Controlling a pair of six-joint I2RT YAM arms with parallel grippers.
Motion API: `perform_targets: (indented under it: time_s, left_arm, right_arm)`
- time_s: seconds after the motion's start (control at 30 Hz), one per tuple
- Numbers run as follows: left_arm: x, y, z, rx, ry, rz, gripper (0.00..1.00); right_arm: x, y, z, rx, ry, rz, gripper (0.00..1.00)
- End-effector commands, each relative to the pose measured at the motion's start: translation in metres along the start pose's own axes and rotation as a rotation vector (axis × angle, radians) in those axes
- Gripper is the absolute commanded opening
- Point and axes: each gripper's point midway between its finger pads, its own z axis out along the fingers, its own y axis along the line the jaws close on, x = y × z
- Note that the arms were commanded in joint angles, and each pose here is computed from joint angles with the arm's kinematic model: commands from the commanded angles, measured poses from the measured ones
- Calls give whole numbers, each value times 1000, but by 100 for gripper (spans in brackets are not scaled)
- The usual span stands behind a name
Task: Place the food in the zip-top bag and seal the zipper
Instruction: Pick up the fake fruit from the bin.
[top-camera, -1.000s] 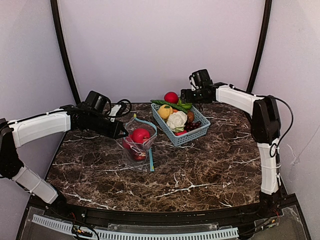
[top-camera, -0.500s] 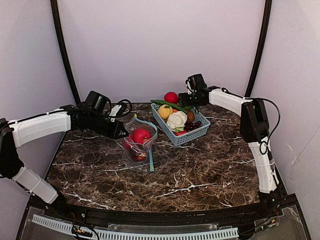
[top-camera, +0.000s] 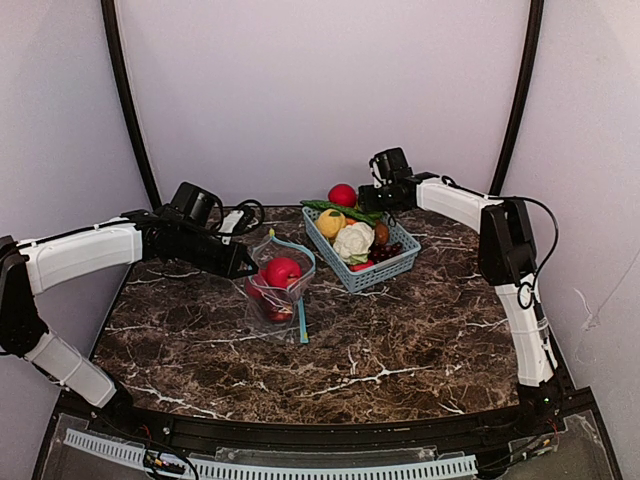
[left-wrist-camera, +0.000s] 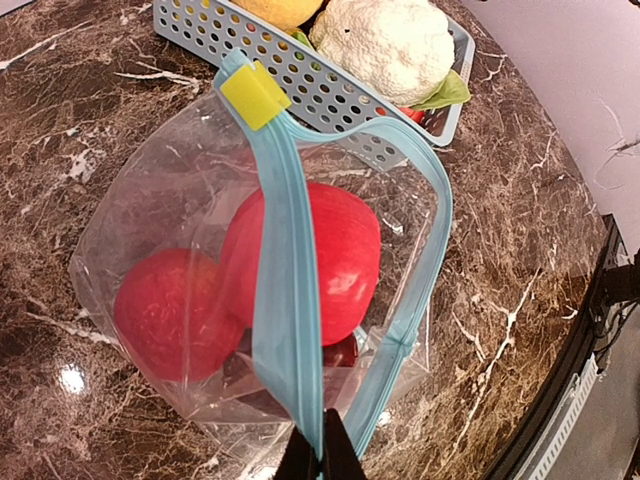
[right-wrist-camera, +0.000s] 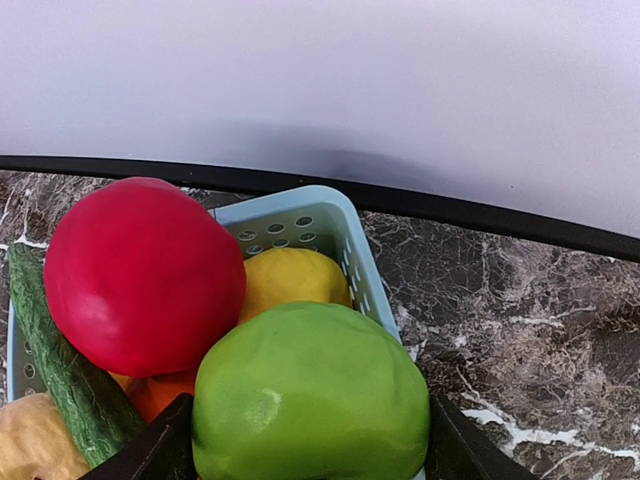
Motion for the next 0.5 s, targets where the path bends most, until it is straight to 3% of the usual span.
perform_targets:
  time_s: [0.0, 0.47]
  left_arm:
    - [-2, -5, -2, 31, 2, -2, 1]
    - [-2, -67, -16, 281, -13, 167, 1]
  right_arm:
    - [-19, 0, -11, -2, -57, 12, 58]
    - [-64, -15, -134, 23, -203, -18, 56]
